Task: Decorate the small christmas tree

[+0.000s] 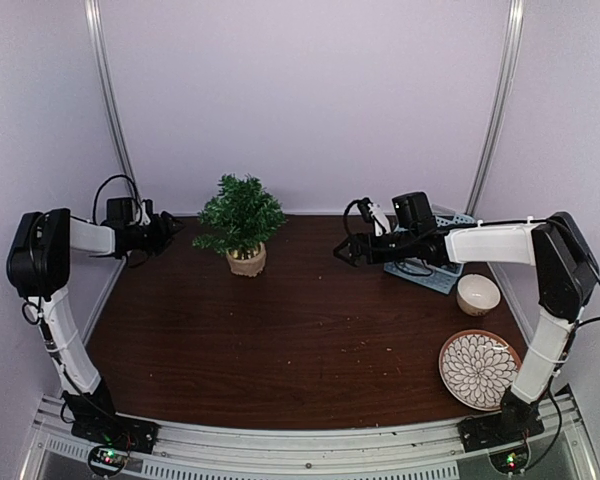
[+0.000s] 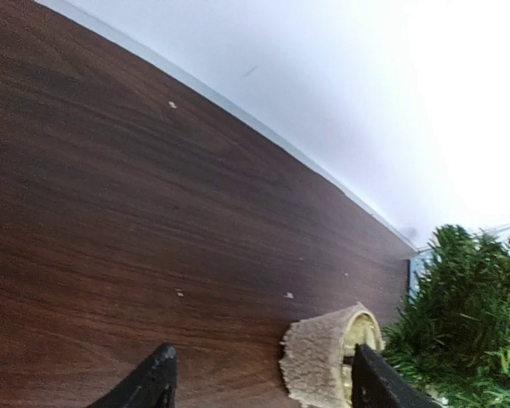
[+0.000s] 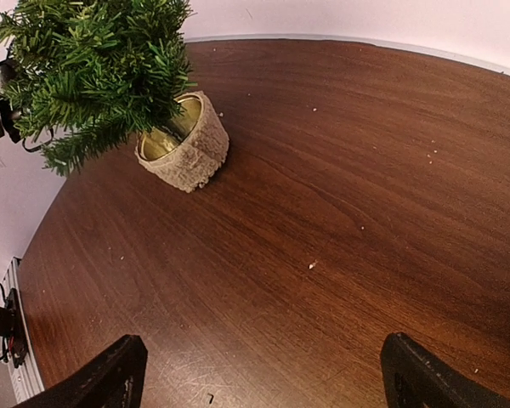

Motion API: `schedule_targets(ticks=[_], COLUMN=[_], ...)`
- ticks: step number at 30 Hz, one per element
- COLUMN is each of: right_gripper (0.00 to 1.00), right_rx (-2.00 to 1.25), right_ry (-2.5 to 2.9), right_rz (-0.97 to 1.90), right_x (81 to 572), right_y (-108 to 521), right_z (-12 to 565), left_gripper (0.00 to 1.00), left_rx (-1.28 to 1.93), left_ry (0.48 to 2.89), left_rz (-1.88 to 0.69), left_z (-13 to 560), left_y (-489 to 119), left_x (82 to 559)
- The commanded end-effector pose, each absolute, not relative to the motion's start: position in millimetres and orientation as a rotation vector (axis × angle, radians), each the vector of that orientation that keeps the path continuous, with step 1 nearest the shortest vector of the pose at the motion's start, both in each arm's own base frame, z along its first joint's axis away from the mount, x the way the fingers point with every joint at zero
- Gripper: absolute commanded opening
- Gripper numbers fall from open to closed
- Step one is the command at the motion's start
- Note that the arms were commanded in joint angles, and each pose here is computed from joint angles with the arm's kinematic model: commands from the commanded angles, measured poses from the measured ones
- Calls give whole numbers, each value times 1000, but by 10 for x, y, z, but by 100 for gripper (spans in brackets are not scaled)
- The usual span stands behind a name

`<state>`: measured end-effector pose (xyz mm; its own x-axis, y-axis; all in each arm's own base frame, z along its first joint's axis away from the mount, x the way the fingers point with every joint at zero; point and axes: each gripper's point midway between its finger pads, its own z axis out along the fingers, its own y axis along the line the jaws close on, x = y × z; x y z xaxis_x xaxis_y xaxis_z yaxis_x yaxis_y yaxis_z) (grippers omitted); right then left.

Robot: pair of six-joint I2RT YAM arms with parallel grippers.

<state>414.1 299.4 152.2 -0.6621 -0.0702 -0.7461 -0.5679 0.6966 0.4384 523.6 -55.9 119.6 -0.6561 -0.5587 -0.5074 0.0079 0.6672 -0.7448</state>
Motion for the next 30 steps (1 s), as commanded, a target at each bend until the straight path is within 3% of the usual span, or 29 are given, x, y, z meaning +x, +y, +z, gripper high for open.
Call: schedule_targets(ticks=[1, 8, 30], right_gripper=[99, 99, 100], right_rx=[-503, -512, -509], right_ry=[2123, 2120, 2124], right_rz=[912, 894, 906], right_x=[4176, 4162, 4125], right_y=[3084, 3068, 3071], right_z=[1697, 1716, 1663], left_gripper=[65, 52, 56], left_rx=[-178, -104, 60], left_ry=[1996, 2039, 2035], left_rz=[-1070, -1075, -1261], left_z=[1647, 1542, 1553], left_y=[-956, -1114, -1799], left_x=[5082, 4791, 4623])
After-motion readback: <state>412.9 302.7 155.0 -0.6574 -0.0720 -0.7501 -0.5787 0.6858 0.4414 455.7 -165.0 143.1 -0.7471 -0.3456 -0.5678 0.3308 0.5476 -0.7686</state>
